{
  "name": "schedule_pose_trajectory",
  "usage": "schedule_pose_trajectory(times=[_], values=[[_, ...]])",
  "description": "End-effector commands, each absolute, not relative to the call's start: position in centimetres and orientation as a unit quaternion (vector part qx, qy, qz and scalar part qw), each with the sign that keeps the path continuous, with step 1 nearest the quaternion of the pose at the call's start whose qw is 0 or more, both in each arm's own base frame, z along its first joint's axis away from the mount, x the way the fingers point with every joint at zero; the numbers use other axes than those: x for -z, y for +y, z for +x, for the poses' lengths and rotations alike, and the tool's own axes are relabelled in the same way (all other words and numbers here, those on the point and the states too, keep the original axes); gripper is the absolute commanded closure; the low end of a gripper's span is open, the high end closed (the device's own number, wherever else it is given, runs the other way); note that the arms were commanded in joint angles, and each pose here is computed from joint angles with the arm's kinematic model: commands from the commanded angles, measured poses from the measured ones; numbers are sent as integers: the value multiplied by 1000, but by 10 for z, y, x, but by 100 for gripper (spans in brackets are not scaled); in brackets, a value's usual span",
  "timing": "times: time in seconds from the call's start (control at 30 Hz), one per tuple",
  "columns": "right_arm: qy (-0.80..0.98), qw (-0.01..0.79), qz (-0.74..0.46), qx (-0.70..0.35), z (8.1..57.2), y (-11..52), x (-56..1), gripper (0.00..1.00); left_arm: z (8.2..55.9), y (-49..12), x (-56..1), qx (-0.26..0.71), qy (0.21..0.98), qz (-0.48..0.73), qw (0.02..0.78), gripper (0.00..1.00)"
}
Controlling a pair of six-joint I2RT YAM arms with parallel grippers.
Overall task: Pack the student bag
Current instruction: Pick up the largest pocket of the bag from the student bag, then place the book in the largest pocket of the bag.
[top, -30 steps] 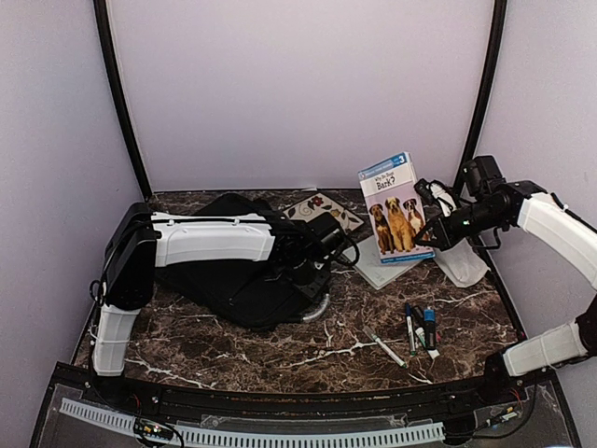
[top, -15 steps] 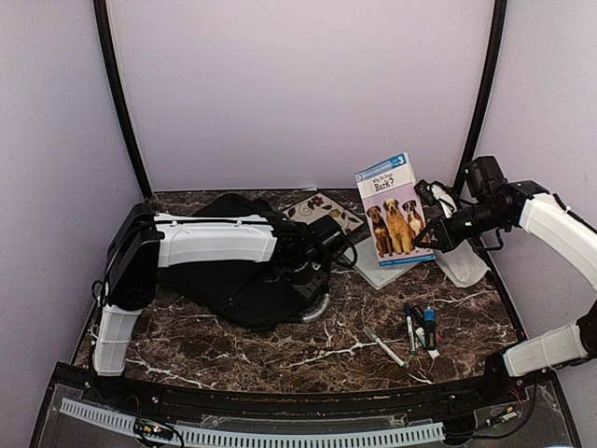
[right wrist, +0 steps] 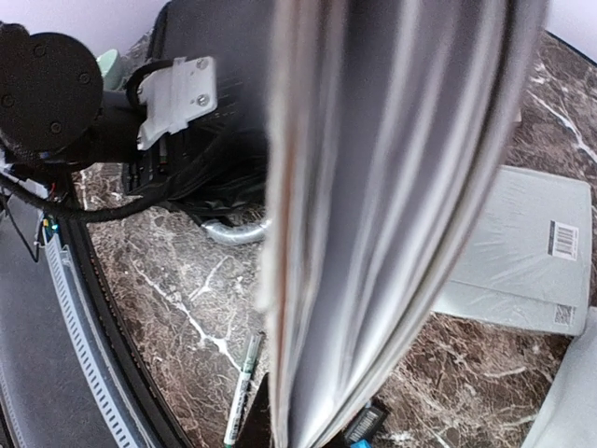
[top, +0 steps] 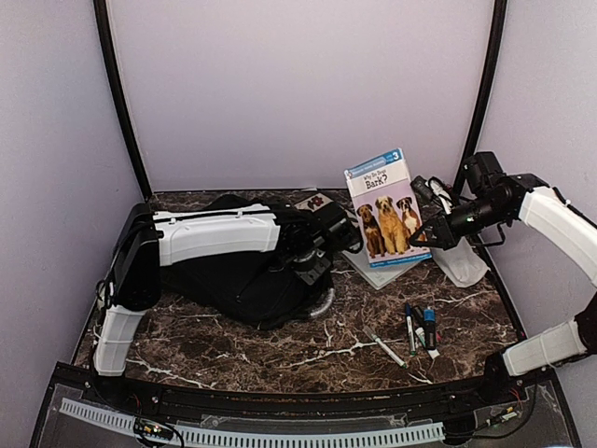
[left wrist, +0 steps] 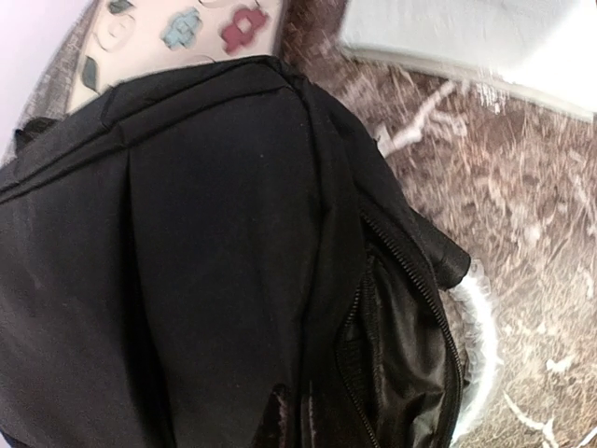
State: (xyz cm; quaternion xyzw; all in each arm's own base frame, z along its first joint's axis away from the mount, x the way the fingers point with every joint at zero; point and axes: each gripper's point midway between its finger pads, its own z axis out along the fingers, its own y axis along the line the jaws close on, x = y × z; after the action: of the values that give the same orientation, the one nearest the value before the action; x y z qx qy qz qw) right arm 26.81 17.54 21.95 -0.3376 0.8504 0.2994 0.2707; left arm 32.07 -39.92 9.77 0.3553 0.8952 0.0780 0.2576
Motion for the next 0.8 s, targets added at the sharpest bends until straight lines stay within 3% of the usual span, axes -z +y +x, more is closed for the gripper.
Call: schedule_pose_trajectory(times=[0.0,0.2,0.5,0.77], values=[[789,272,-394,-384,242,198,-254,100,334,-390,-163,-97,875,349,322,100],[761,257,-414,-427,223,207,-265,100,339,-377,-212,-93,860,342,366,100],[707,133,-468,-512,158,230,-243,100,347,-332,-242,-70,853,327,400,100],[711,75,-464,-524,148,256,-227,100,351,-308,-263,-33,839,315,442,100]])
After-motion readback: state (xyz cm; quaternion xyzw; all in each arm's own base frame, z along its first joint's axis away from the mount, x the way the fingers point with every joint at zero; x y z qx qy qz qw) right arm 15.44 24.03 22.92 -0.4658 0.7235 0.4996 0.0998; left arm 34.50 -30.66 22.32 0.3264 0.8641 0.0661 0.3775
